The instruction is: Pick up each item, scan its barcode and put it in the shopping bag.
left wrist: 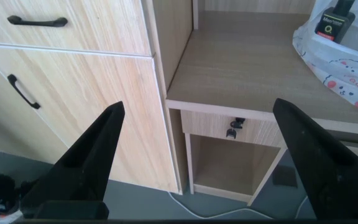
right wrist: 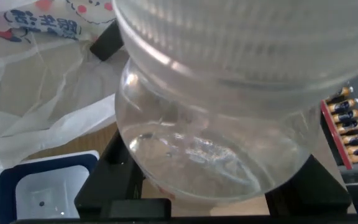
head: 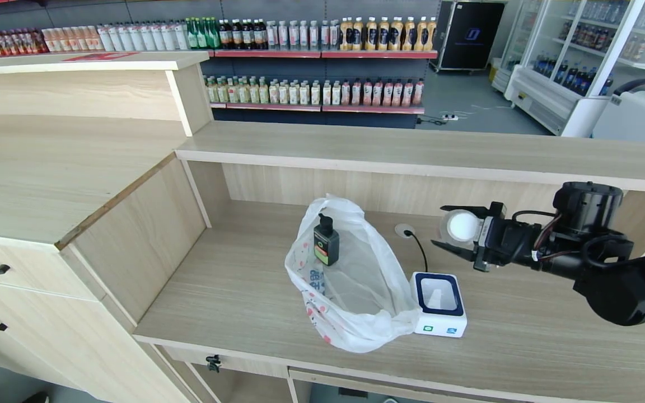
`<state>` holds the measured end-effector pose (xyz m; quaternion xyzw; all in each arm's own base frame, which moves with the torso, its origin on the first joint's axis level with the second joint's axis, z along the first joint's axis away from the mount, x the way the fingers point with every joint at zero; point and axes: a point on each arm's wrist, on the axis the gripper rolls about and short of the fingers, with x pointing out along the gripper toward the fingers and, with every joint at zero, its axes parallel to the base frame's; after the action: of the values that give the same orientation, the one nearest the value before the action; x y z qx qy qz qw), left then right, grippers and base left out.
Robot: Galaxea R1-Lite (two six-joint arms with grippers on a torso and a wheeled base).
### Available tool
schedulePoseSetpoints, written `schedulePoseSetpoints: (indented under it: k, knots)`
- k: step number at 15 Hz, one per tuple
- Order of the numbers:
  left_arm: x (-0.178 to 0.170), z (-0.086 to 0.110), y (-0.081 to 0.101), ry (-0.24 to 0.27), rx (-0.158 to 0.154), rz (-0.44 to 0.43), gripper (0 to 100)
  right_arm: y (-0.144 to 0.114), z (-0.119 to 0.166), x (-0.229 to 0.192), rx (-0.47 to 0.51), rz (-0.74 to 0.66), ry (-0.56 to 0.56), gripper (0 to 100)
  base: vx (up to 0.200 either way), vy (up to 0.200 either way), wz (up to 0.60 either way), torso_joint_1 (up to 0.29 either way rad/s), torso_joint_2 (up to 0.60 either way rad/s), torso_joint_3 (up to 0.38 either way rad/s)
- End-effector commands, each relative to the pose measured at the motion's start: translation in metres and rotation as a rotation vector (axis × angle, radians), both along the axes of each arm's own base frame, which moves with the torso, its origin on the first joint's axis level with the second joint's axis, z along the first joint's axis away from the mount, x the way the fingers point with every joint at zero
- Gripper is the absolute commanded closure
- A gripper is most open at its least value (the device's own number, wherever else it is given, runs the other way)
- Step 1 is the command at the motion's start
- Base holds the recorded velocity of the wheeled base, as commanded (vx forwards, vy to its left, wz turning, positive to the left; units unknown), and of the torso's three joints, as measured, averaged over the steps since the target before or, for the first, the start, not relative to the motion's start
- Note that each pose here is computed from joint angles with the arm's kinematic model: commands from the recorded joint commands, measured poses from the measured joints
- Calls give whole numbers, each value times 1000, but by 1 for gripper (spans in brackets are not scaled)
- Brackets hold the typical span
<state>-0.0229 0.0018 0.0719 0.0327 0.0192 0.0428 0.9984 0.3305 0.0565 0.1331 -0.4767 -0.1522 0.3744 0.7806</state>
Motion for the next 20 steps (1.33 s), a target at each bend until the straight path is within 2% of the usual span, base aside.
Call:
schedulePoseSetpoints:
  k: [1,4,10,13,20]
  knots:
    - [0,0,0,0,0,1,0,0,-10,0,-10,10,26,100,0,0,0,0,0,0]
    - [0,0,0,0,0,1,0,-1,-17,-3,-39,69,12,100,0,0,0,0,0,0]
    - [0,0,0,0,0,1,0,-20,-34,0,-88,56,16,100,0,0,0,0,0,0]
    - [0,0,0,0,0,1,0,-20,-45,2,-94,59,39,100,0,0,0,0,0,0]
    - [0,0,0,0,0,1,0,-16,-51,5,-95,69,54,100,0,0,0,0,0,0]
